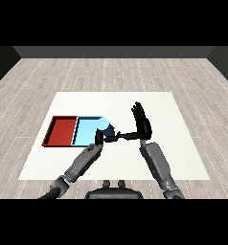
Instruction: Pick the blue can and put it in the blue box
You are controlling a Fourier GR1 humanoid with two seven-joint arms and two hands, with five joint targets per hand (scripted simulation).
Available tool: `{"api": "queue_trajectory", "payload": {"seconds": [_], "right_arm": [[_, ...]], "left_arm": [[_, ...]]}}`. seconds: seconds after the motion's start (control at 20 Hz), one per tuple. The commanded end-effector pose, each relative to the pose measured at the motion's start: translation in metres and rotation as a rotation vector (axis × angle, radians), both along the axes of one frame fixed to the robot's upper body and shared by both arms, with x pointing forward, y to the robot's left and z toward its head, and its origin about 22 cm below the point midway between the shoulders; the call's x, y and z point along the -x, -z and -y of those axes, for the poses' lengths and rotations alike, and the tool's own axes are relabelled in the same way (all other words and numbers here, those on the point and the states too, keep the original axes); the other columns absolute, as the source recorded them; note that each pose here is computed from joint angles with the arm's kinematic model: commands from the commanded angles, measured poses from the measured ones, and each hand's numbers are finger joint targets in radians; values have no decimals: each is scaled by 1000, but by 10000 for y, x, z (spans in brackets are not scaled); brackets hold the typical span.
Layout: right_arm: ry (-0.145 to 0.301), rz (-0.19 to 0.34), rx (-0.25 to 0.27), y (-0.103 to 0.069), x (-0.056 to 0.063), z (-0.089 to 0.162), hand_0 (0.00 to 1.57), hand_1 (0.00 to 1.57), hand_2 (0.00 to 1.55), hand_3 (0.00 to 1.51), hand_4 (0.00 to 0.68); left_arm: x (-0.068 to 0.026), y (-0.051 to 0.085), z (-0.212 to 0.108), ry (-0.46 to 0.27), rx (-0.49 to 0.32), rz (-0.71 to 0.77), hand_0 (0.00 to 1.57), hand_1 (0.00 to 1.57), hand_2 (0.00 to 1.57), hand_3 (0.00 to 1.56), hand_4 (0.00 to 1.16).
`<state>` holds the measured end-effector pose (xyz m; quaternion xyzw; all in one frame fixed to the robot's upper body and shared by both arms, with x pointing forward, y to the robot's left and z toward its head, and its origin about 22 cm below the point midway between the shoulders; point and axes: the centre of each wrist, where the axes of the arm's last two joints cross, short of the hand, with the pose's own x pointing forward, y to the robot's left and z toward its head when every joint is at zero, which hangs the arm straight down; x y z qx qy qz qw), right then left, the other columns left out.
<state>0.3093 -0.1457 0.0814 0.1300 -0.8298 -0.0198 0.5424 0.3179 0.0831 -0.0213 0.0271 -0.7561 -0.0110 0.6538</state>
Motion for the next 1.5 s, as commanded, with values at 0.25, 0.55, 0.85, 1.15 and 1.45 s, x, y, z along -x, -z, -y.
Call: {"api": "queue_trajectory", "payload": {"seconds": [0.25,0.55,0.85,1.15,1.45], "right_arm": [[135,75,-120,-203,264,814,0,0,0,0,0],[173,56,-120,-72,343,856,0,0,0,0,0],[232,16,-118,-74,109,1093,0,0,0,0,0],[208,3,-134,122,94,1092,0,0,0,0,0],[219,-17,-115,280,80,1005,0,0,0,0,0]], "left_arm": [[-262,-189,-560,-143,-82,51,1571,1571,1563,1476,1150],[-606,-391,-779,-209,-131,-50,1571,1571,1569,1484,1130],[-808,-110,-1334,-292,-245,-206,1571,1571,1571,1492,1102],[-657,258,-1528,-337,-327,-438,1571,1571,1543,1411,998],[-476,538,-1576,-431,-406,-656,1234,1234,1144,1110,927]]}}
